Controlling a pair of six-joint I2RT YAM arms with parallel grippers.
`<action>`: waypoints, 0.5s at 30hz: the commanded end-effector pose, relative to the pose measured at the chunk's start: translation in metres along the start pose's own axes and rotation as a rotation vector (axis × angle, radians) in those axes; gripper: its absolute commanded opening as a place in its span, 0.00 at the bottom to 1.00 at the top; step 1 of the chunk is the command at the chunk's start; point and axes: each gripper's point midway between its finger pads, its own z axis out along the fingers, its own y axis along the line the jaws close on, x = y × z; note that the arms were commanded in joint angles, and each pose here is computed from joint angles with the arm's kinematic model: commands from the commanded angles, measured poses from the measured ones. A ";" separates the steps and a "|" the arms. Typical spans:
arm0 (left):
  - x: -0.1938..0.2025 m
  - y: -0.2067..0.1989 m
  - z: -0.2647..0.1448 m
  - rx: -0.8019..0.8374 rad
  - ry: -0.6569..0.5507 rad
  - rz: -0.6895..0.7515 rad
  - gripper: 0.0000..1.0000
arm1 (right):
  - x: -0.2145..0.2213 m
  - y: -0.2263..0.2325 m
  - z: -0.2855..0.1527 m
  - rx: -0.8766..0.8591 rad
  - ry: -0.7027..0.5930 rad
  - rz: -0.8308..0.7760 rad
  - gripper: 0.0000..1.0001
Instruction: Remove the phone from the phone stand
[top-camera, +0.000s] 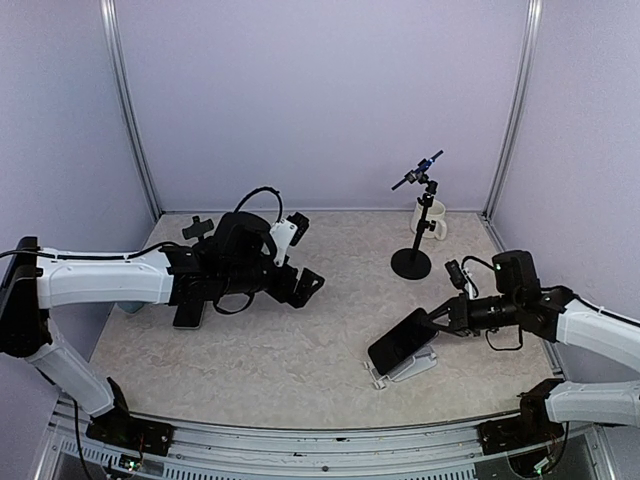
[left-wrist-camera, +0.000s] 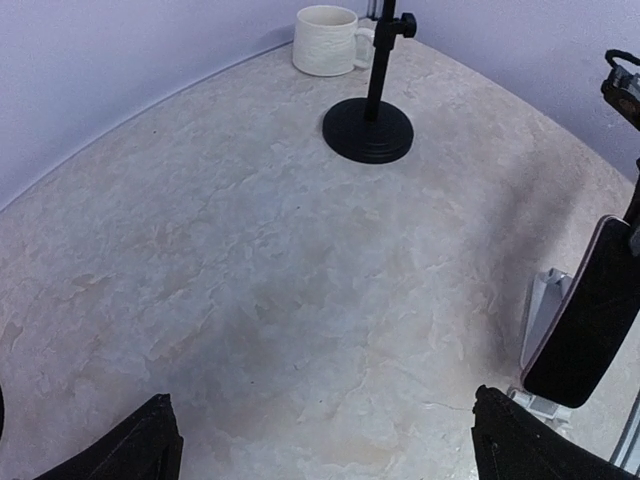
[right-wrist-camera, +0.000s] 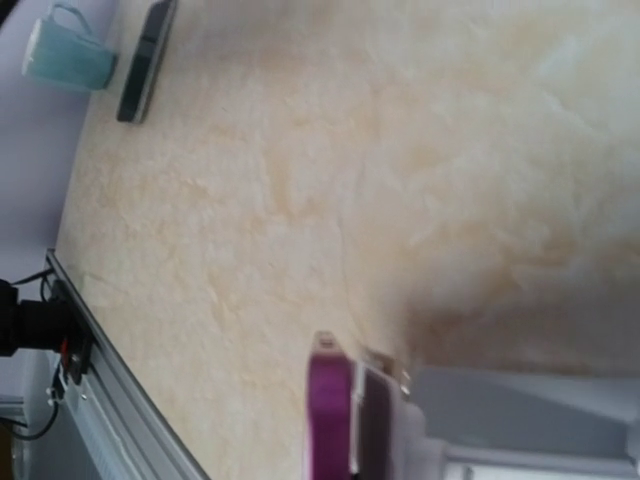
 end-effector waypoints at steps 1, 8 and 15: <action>-0.031 -0.032 -0.008 0.141 -0.064 0.016 0.99 | -0.027 0.036 -0.015 -0.055 -0.060 -0.104 0.00; -0.035 -0.099 -0.011 0.332 -0.043 0.109 0.99 | -0.049 0.063 -0.023 -0.100 -0.078 -0.141 0.00; -0.022 -0.147 0.013 0.367 0.048 0.180 0.99 | -0.053 0.078 -0.014 -0.141 -0.057 -0.164 0.00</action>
